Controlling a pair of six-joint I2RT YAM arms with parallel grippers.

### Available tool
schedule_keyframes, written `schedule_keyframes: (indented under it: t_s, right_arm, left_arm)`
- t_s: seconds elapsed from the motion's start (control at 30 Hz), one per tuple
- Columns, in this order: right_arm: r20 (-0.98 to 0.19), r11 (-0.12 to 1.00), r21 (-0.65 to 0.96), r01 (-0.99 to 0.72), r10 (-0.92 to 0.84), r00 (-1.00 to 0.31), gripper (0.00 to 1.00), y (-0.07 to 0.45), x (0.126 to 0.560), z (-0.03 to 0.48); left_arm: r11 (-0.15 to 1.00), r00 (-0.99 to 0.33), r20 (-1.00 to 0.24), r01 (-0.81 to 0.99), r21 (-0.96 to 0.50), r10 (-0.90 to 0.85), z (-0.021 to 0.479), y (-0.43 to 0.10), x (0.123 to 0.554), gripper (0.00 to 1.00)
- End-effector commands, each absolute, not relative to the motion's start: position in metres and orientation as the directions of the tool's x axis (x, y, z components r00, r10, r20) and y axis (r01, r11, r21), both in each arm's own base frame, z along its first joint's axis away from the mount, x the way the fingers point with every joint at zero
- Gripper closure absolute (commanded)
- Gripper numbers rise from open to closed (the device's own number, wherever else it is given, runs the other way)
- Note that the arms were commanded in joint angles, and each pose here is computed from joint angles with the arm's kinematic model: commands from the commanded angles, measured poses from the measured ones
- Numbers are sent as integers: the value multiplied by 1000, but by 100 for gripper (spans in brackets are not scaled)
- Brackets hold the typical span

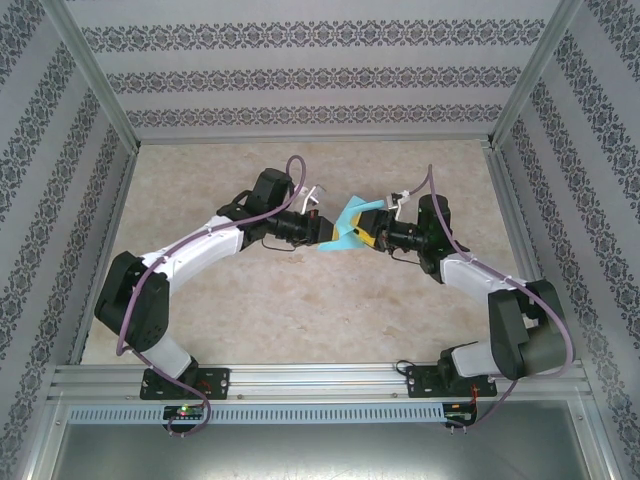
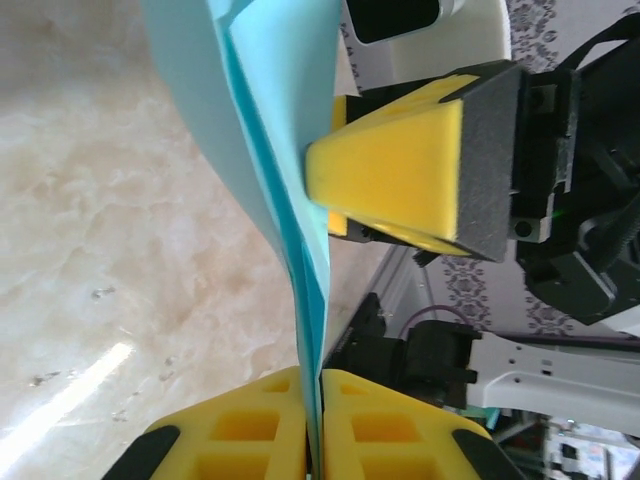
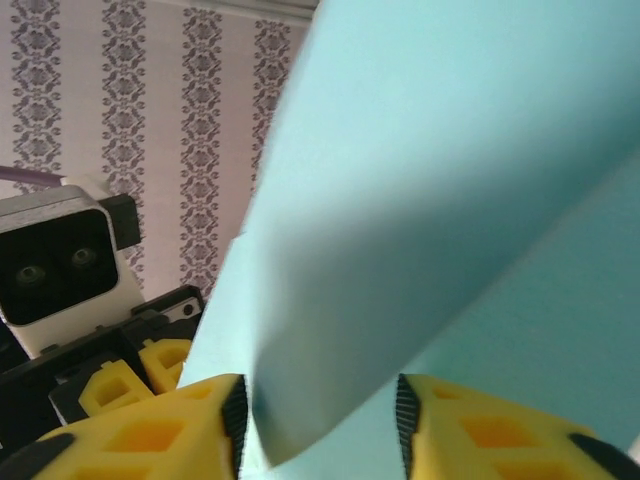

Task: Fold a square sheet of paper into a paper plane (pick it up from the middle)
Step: Turn over the paper at the center of the table.

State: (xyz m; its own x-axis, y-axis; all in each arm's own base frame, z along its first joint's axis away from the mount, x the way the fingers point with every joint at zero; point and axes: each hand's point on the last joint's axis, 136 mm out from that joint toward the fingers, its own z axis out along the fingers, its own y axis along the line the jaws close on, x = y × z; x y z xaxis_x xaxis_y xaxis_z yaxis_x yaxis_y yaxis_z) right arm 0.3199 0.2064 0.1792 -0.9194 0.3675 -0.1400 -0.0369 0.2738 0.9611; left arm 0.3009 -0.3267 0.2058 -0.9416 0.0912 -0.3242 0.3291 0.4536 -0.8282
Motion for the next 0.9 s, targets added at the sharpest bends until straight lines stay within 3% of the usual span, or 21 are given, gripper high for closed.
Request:
schedule_keyframes:
  t_s: [0.0, 0.13, 0.23, 0.37, 0.47, 0.57, 0.77, 0.87]
  right_arm:
    - [-189, 320, 945, -64, 377, -907, 49, 194, 317, 181]
    - [-201, 374, 926, -41, 399, -895, 44, 178, 317, 176]
    - [-214, 421, 907, -26, 407, -888, 42, 168, 316, 171]
    - [-217, 447, 894, -8, 418, -882, 41, 160, 318, 167]
    - [-217, 450, 893, -3, 425, -879, 41, 157, 320, 167]
    - [-216, 449, 894, -2, 427, -878, 40, 156, 323, 167]
    - [-217, 447, 895, -4, 428, -877, 40, 154, 325, 169]
    - [-211, 442, 897, 0, 429, -879, 39, 152, 327, 170]
  left_arm:
    - [546, -917, -360, 394, -739, 174, 197, -316, 296, 89]
    - [697, -890, -387, 438, -568, 243, 187, -287, 300, 89]
    - [840, -867, -388, 443, -313, 313, 173, -249, 308, 89]
    - [906, -824, -405, 423, 25, 396, 171, -204, 320, 89]
    - [881, -788, -399, 386, 272, 468, 175, -177, 328, 88]
    - [824, -754, -380, 369, 430, 536, 177, -168, 332, 88]
    - [676, -695, -262, 423, 604, 669, 152, -186, 327, 88]
    - [627, -675, -205, 469, 623, 709, 125, -200, 320, 89]
